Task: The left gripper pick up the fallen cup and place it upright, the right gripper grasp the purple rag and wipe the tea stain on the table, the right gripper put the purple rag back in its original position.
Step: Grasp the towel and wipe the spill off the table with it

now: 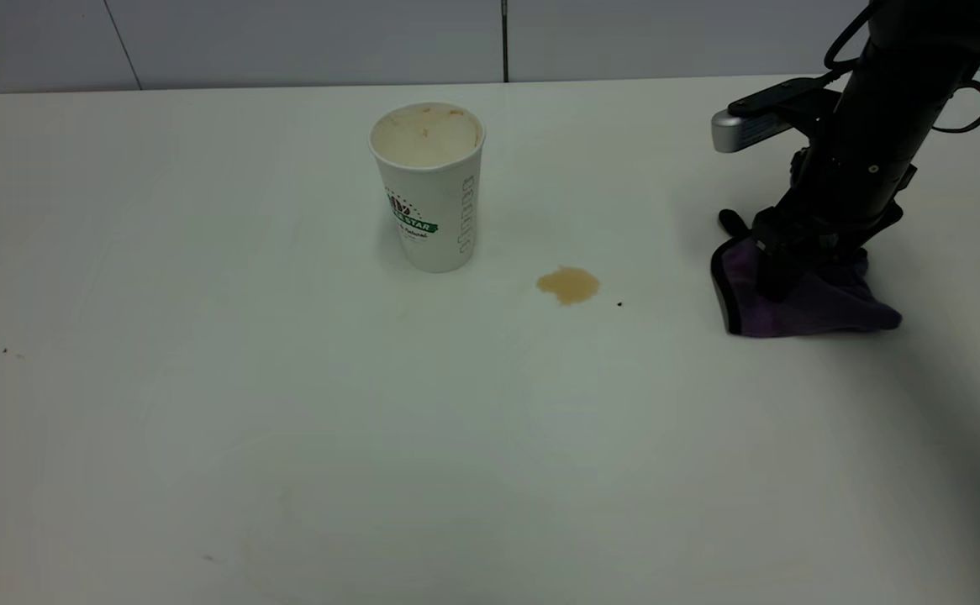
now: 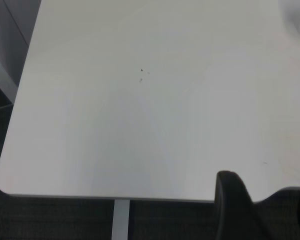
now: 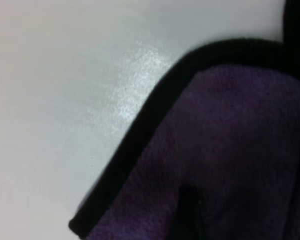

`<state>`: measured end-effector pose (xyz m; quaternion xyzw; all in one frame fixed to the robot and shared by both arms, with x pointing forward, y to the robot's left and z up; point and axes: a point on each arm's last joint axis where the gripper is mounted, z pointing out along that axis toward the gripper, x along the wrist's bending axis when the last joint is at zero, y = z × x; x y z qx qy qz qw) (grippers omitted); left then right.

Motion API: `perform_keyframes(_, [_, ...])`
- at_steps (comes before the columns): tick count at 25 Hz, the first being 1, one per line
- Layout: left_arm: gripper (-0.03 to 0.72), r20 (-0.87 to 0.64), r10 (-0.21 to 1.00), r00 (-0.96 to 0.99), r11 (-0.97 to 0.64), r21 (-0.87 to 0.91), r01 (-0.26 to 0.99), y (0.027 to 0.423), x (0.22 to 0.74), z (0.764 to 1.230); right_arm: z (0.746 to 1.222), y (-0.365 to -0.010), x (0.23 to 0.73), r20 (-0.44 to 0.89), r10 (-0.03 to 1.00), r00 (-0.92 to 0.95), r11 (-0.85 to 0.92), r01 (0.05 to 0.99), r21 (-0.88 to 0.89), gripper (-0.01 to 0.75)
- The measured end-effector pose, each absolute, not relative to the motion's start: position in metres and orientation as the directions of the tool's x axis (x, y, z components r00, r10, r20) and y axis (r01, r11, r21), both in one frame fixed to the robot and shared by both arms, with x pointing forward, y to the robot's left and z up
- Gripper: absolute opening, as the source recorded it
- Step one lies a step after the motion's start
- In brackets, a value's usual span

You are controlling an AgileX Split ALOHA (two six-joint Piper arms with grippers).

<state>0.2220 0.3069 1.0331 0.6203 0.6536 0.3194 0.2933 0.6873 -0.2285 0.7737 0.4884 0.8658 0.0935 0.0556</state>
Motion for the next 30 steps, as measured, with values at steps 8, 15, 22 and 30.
perform_keyframes(8, [0.352, 0.012, 0.998, -0.059, 0.027, 0.781, 0.623, 0.307, 0.222, 1.033, 0.772, -0.228, 0.689, -0.003, 0.859, -0.511, 0.499, 0.837, 0.226, 0.338])
perform_keyframes(15, [0.352, 0.012, 0.998, -0.059, 0.027, 0.782, 0.623, 0.307, 0.222, 1.033, 0.773, -0.209, 0.690, 0.045, 0.866, -0.498, 0.474, 0.847, 0.240, 0.103])
perform_keyframes(22, [0.352, 0.012, 0.998, -0.059, 0.027, 0.781, 0.624, 0.307, 0.222, 1.033, 0.781, -0.146, 0.691, 0.135, 0.872, -0.471, 0.409, 0.851, 0.330, 0.103])
perform_keyframes(30, [0.352, 0.012, 0.998, -0.059, 0.027, 0.781, 0.624, 0.307, 0.222, 1.033, 0.783, -0.120, 0.705, 0.151, 0.897, -0.415, 0.327, 0.854, 0.404, 0.103])
